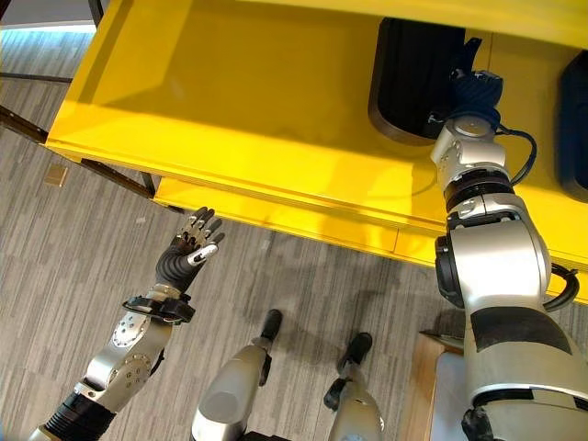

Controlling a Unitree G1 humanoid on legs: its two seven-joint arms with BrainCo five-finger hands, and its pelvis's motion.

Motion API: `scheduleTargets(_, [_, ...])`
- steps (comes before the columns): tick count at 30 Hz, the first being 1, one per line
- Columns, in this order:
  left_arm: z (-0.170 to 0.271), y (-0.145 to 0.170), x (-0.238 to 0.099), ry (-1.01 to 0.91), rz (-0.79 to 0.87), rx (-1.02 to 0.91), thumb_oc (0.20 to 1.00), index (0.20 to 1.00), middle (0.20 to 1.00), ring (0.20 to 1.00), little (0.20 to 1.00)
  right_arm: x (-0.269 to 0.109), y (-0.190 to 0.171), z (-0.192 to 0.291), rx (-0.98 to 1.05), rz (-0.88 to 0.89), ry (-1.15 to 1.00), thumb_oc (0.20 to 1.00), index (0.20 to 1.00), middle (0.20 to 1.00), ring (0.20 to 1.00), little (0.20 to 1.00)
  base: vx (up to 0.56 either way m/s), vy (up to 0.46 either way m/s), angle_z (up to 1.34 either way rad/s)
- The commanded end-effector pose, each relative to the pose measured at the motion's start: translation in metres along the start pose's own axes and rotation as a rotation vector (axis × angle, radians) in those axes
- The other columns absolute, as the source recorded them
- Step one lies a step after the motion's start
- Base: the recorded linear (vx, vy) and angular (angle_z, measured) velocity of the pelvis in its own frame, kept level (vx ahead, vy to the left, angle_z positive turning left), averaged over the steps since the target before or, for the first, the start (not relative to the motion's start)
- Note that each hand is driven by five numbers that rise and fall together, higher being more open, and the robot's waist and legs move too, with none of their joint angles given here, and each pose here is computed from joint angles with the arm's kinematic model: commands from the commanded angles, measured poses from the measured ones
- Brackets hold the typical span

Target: Move parts from the plastic box to the shelf.

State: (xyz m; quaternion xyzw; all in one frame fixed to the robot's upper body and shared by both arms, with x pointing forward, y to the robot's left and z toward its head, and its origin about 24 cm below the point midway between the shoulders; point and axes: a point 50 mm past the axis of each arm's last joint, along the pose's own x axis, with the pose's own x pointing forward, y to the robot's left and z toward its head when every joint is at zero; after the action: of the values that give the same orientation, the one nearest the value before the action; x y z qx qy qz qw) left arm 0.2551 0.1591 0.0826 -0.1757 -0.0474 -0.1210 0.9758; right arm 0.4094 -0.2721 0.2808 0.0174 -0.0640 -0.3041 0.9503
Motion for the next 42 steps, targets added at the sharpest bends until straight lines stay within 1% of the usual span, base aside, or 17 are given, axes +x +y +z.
scheduleTargets(1, [0.026,-0.017,-0.002,-0.111,-0.098,0.015,1.000,1.000,1.000,1.000,1.000,-0.007,0.009,0.073,0.083,0.023,-0.232,0.200,0.200,0.200,0.200,0.200,0.00,0.002,0.13])
scheduleTargets(12, [0.024,-0.023,0.001,-0.104,-0.115,0.000,1.000,1.000,1.000,1.000,1.000,-0.010,0.019,0.066,0.113,0.041,-0.211,0.200,0.200,0.200,0.200,0.200,0.00,0.002,0.05])
scheduleTargets(14, [0.023,-0.023,0.001,-0.103,-0.114,-0.001,1.000,1.000,1.000,1.000,1.000,-0.009,0.018,0.064,0.151,0.037,-0.192,0.200,0.200,0.200,0.200,0.200,0.00,0.011,0.04])
scheduleTargets(17, [0.023,-0.024,0.001,-0.100,-0.116,-0.004,1.000,1.000,1.000,1.000,1.000,-0.006,0.012,0.058,0.153,0.013,-0.169,0.200,0.200,0.200,0.200,0.200,0.00,0.023,0.09])
scheduleTargets(20, [0.020,-0.026,0.002,-0.095,-0.111,-0.012,1.000,1.000,1.000,1.000,1.000,-0.003,0.007,0.048,0.102,-0.008,-0.140,0.200,0.200,0.200,0.200,0.200,-0.01,0.030,0.02])
scheduleTargets(29, [0.021,-0.025,0.002,-0.104,-0.102,-0.017,1.000,1.000,1.000,1.000,1.000,-0.006,0.015,0.039,0.033,0.008,-0.133,0.200,0.200,0.200,0.200,0.200,0.00,0.003,0.00])
scheduleTargets(35, [0.020,-0.024,0.002,-0.107,-0.095,-0.019,1.000,1.000,1.000,1.000,1.000,-0.008,0.022,0.039,-0.060,0.023,-0.163,0.200,0.200,0.200,0.200,0.200,-0.01,0.002,-0.02])
scheduleTargets(40, [0.022,-0.024,0.000,-0.115,-0.097,-0.022,1.000,1.000,1.000,1.000,1.000,-0.006,0.017,0.044,-0.161,0.011,-0.207,0.200,0.200,0.200,0.200,0.200,0.00,0.003,-0.06])
scheduleTargets(42, [0.022,-0.024,0.000,-0.118,-0.099,-0.023,1.000,1.000,1.000,1.000,1.000,-0.006,0.016,0.046,-0.162,0.005,-0.214,0.200,0.200,0.200,0.200,0.200,0.00,0.000,0.00])
